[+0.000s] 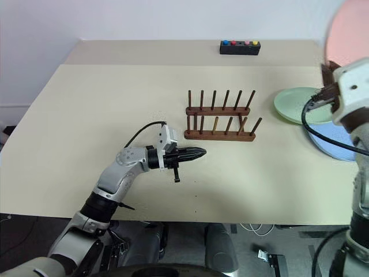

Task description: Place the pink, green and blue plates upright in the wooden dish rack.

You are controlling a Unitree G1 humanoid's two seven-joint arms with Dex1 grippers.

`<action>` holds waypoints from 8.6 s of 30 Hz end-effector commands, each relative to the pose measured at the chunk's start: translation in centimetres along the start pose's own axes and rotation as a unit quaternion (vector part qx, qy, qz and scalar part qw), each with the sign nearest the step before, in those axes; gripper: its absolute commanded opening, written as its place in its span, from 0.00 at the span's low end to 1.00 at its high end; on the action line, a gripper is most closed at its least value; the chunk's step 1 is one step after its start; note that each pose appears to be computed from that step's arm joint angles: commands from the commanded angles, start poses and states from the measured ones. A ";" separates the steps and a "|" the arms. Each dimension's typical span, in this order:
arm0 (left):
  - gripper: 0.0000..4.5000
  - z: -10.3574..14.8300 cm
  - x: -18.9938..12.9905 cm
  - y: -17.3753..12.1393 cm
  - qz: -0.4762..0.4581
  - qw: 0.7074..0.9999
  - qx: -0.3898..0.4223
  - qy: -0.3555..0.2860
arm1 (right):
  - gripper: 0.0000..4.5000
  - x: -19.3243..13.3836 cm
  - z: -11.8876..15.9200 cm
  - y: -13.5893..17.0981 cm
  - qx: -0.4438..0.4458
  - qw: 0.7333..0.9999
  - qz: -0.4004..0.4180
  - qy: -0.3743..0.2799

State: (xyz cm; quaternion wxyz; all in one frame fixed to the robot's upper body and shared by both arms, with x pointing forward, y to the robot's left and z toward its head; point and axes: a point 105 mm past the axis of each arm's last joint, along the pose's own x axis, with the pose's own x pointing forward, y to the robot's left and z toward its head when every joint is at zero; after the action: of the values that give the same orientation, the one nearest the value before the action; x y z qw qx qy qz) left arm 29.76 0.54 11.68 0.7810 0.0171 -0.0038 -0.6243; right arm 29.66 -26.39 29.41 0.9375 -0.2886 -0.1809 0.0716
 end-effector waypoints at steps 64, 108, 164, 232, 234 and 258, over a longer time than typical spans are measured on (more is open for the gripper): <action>0.00 0.9 -2.2 0.4 0.080 0.997 0.022 -0.006 | 0.40 2.2 -1.4 4.0 0.518 0.838 0.150 -0.090; 0.00 0.8 -2.0 0.5 0.085 0.996 0.023 -0.007 | 0.40 0.5 -16.0 0.8 -0.066 0.953 0.182 0.232; 0.00 1.4 -3.2 0.8 0.101 0.994 0.031 -0.009 | 0.02 6.1 7.9 -3.0 -0.032 0.970 0.049 -0.235; 0.00 2.2 -6.8 1.2 0.170 0.985 0.040 0.002 | 0.54 3.4 4.6 8.8 0.516 0.818 0.227 -0.115; 0.00 2.1 -6.7 1.2 0.170 0.985 0.040 0.002 | 0.54 3.2 4.5 8.4 0.506 0.826 0.222 -0.113; 0.00 1.6 -5.7 0.4 0.137 0.990 0.034 0.010 | 0.54 -0.2 -0.6 -6.4 0.234 0.972 0.016 -0.001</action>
State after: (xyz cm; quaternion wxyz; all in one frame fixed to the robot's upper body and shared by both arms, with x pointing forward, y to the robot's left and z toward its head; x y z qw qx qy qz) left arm 29.16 6.69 12.50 0.8648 0.0473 -0.0016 -0.4998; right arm 30.22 -30.27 32.38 0.9735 -0.0388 -0.1567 0.1620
